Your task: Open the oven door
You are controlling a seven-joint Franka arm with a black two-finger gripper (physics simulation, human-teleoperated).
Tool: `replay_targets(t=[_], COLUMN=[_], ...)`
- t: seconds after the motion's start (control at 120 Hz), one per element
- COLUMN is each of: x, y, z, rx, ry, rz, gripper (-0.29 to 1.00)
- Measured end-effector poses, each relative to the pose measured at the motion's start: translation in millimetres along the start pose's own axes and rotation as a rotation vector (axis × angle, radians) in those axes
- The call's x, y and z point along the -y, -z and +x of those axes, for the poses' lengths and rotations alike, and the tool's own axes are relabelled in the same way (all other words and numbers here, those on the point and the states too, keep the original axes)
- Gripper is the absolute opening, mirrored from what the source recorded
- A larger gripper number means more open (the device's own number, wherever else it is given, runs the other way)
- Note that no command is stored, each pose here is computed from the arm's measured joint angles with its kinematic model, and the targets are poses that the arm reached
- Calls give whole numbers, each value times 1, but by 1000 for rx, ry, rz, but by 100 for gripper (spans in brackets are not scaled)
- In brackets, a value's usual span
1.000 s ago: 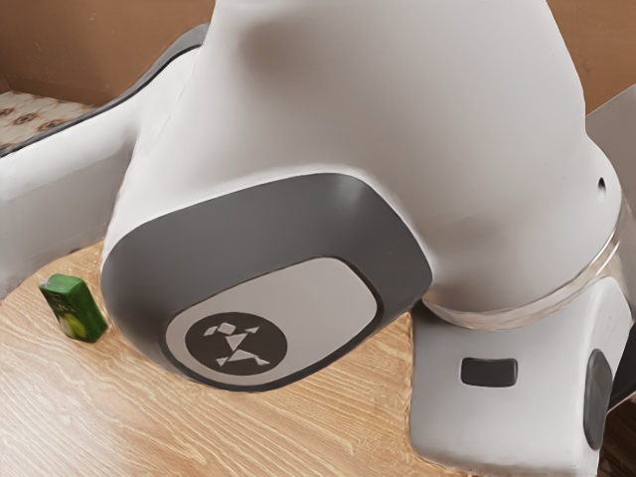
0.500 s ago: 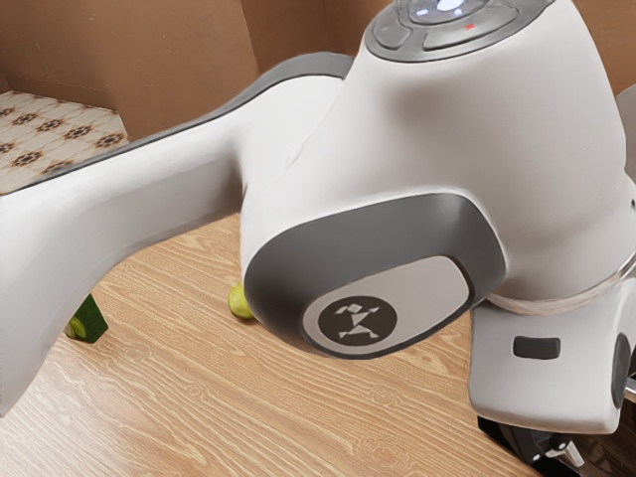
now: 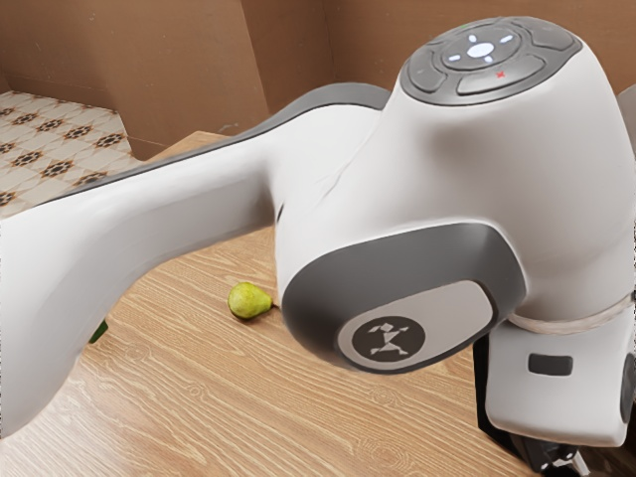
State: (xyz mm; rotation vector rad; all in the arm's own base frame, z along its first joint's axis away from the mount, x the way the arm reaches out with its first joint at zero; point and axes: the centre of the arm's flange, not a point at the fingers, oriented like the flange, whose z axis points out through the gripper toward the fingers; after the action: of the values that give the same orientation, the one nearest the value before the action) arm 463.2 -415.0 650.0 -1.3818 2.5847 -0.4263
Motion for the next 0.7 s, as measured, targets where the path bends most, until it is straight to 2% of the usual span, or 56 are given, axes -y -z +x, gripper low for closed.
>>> replay_targets(t=[0.375,0.408,0.45,0.467,0.492,0.508,0.525,0.55,0.575,0.592,0.608,0.633,0.658,0.7], x=[-2,-27,-94,-137,-209,-257,-297,-341,-343,-313,-279,-225,-178,-140], y=[-11,-14,7,32,83,134,214,316,391,425,440,426,381,304], z=[-19,-13,-3,37,105,145,172,185,153,98,29,-83,-183,-293], rx=[37,98,269,337,412,437,422,389,351,312,283,263,267,295], ry=[73,68,88,49,-25,-59,-63,-40,49,158,288,503,691,914], rz=[-15,-35,-28,15,126,239,394,574,663,662,630,530,398,228], gripper=[70,74,68,68,68,69,69,69,69,69,69,69,69,69])
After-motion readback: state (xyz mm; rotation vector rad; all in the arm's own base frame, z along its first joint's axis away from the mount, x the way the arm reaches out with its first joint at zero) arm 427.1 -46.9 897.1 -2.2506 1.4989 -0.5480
